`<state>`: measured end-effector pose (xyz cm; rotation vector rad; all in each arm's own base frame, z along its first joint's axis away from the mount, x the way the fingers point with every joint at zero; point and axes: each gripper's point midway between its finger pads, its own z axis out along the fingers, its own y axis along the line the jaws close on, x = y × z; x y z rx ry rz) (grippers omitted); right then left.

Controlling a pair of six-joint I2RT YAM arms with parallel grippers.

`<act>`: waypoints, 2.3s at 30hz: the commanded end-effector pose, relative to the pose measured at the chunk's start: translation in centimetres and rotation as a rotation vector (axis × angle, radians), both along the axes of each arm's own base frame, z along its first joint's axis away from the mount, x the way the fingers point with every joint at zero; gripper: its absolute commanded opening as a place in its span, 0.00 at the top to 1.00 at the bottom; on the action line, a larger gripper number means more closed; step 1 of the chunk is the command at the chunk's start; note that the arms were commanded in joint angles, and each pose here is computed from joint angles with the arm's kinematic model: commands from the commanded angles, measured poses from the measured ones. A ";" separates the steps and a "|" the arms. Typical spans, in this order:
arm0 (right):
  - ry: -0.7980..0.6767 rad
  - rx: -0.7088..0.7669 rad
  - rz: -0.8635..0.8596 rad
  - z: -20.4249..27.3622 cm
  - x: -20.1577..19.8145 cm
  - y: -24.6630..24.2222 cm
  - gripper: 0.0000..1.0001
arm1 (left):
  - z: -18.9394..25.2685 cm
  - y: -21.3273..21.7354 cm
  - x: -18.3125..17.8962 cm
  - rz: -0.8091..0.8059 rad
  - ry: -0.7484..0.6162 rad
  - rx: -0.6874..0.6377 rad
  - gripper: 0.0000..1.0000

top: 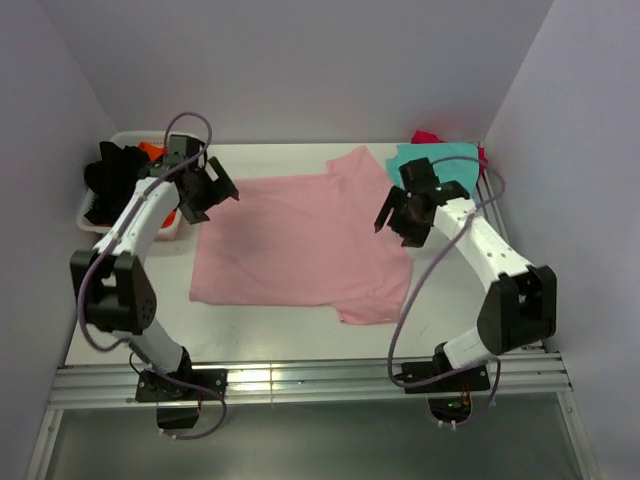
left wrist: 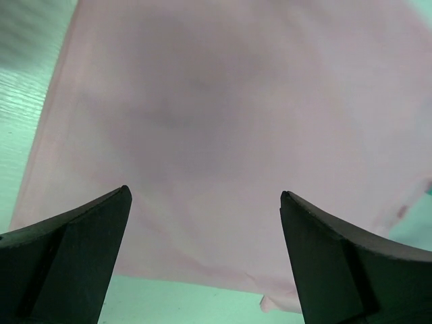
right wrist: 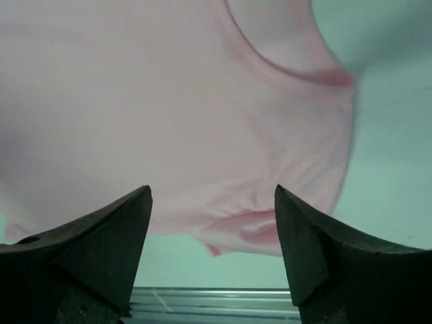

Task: Fold and stack the t-shirts
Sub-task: Flatten the tshirt out

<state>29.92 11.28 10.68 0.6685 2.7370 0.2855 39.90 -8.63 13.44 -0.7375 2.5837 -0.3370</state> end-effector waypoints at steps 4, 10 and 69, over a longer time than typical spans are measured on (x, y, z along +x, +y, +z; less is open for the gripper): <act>-0.180 -0.127 -0.013 8.4 -3.0 -3.2 0.21 | 9.5 0.5 -4.9 -0.001 -0.416 0.005 0.01; -0.049 -0.062 0.069 3.9 -9.9 -2.7 0.23 | -0.2 -2.2 -9.2 -0.080 -0.053 -0.125 0.35; 0.005 0.048 0.153 -0.8 -12.1 0.4 1.00 | -4.8 0.8 -21.0 0.122 0.287 0.122 0.03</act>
